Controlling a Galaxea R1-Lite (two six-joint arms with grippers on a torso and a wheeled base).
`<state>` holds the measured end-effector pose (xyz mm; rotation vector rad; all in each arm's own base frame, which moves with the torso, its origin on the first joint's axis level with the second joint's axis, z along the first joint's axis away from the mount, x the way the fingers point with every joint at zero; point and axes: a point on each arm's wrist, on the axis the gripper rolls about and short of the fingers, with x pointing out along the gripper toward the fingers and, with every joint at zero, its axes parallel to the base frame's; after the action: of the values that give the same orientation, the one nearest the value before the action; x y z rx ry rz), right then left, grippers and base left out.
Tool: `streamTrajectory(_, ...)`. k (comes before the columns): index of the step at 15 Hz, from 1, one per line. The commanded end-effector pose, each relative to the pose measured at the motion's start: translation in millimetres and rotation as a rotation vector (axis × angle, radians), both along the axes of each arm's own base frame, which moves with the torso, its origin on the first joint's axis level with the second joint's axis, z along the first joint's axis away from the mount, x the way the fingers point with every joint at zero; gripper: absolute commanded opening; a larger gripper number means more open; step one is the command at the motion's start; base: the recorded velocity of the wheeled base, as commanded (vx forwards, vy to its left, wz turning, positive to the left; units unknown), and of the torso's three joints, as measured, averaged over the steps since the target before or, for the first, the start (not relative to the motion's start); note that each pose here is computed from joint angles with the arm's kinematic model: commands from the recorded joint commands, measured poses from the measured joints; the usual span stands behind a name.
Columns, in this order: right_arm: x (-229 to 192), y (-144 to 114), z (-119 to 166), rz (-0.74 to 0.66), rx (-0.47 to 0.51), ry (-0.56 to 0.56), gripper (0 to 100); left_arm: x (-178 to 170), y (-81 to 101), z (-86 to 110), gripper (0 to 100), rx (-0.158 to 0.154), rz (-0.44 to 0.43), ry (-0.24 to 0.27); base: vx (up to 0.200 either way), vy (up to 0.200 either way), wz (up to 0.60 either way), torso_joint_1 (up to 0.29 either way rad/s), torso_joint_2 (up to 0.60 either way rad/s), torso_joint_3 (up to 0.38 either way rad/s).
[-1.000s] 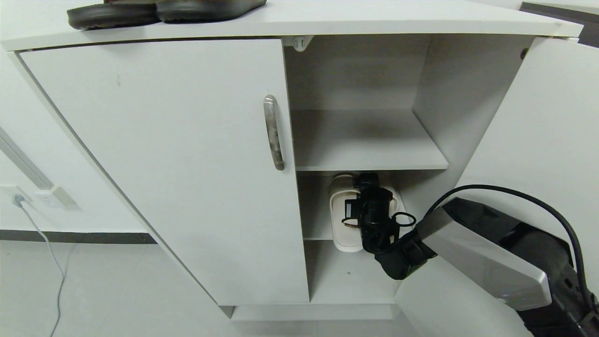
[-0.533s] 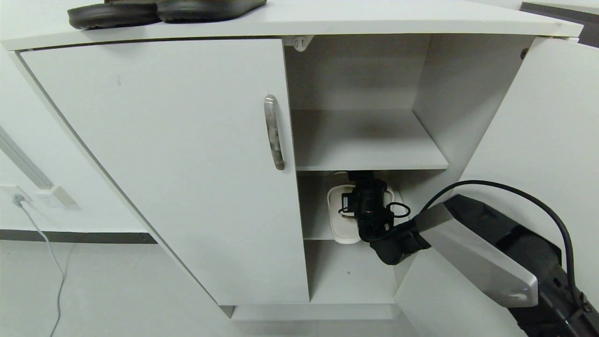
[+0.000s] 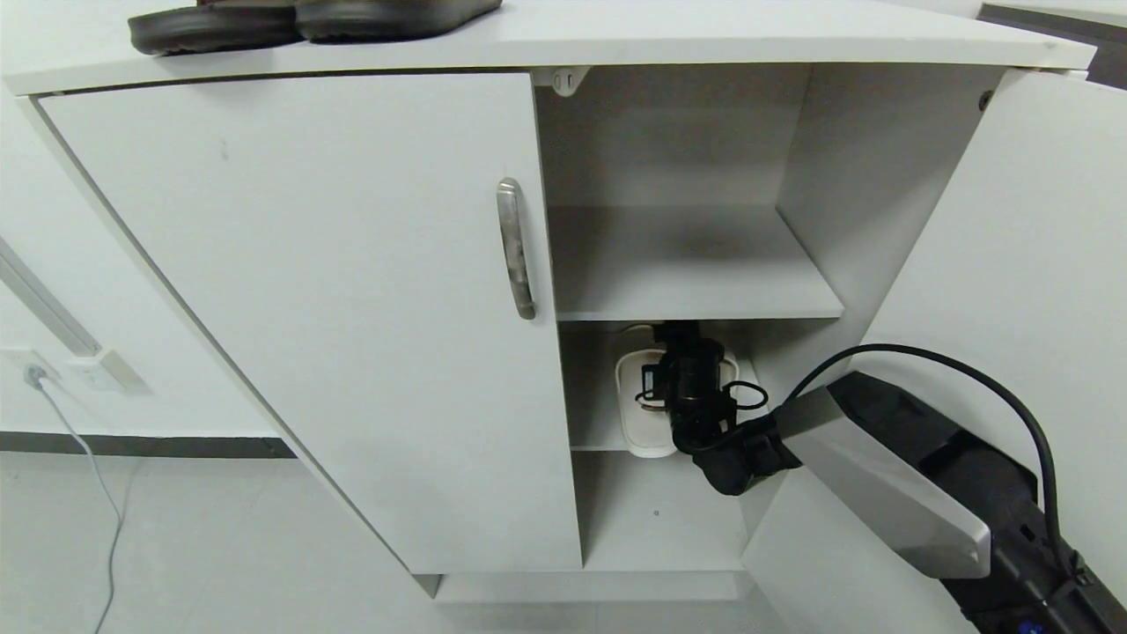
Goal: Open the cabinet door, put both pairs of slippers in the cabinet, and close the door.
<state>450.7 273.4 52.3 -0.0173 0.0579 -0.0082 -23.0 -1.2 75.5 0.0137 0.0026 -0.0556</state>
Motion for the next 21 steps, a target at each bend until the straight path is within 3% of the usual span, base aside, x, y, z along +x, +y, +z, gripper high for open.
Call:
streamTrajectory(1, 0, 1, -2, 0.0, -0.001, 0.001, 0, 0, 0.0, 0.0, 0, 0.0, 0.0, 0.002, 0.0, 0.0, 0.0, 0.0, 0.0, 0.0)
streamTrajectory(2, 0, 0, -3, 0.0, -0.003, 0.004, 0, 0, 0.0, 0.0, 0, 0.0, 0.0, 0.002, 0.0, 0.0, 0.0, 0.0, 0.0, 0.0)
streamTrajectory(3, 0, 0, -4, 0.0, -0.005, 0.008, 100, 0, 0.0, 0.0, 0, 0.0, 0.0, 0.002, 0.0, 0.0, 0.0, 0.0, 0.0, 0.0)
streamTrajectory(7, -16, -3, -2, 0.006, -0.014, 0.019, 100, 0, 0.0, 0.0, 0, 0.0, 0.0, 0.002, 0.0, 0.0, 0.0, 0.0, 0.0, 0.0)
streamTrajectory(12, -65, -12, 20, 0.042, -0.002, -0.002, 100, 0, 0.0, 0.0, 0, 0.0, 0.0, 0.002, 0.0, 0.0, 0.0, 0.0, 0.0, 0.0)
streamTrajectory(16, -133, -25, 18, 0.11, 0.005, -0.004, 100, 0, 0.0, 0.0, 0, 0.002, 0.0, 0.002, 0.0, 0.0, 0.0, 0.0, 0.0, 0.0)
streamTrajectory(21, -185, -33, 21, 0.169, 0.037, -0.046, 100, 0, 0.0, 0.0, 0, 0.002, 0.0, 0.002, 0.0, 0.0, 0.0, 0.0, 0.0, 0.0)
